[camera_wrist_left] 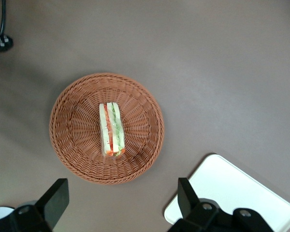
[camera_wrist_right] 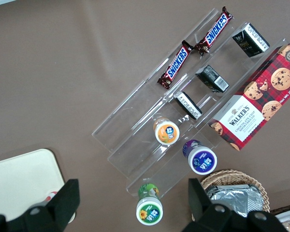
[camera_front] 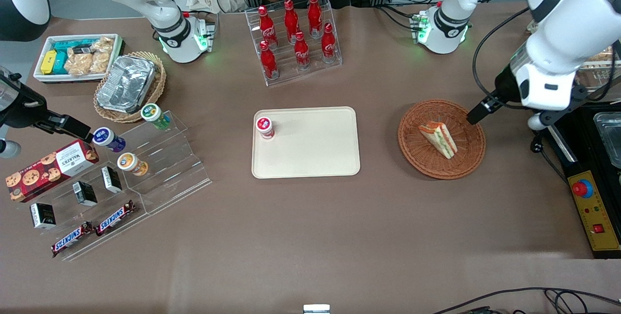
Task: Place sandwich from basket to tray
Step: 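Move the open left gripper down over the sandwich in the basket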
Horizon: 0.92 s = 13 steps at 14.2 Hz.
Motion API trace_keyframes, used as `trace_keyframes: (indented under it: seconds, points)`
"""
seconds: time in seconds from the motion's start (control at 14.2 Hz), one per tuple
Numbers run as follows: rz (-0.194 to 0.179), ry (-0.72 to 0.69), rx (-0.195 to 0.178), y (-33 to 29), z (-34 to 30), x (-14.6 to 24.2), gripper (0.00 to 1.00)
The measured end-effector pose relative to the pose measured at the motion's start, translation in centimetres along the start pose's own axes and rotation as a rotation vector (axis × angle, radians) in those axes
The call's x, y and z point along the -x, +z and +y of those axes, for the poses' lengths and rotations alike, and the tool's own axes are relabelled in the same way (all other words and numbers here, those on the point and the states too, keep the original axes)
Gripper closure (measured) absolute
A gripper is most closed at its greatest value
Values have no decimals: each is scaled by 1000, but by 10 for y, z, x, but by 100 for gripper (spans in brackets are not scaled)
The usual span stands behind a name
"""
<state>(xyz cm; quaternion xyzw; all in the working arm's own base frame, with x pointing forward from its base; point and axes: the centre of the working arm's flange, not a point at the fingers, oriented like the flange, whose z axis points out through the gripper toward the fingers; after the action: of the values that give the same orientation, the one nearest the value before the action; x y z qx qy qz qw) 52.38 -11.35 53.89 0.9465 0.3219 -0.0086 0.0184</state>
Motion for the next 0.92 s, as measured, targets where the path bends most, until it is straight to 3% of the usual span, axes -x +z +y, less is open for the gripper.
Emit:
trace_keyframes:
  seconds: [0.49,0.92]
  points:
    - [-21,-97,-33,105,-16,13,0]
    - [3,-77,-27,178,-31,40,0]
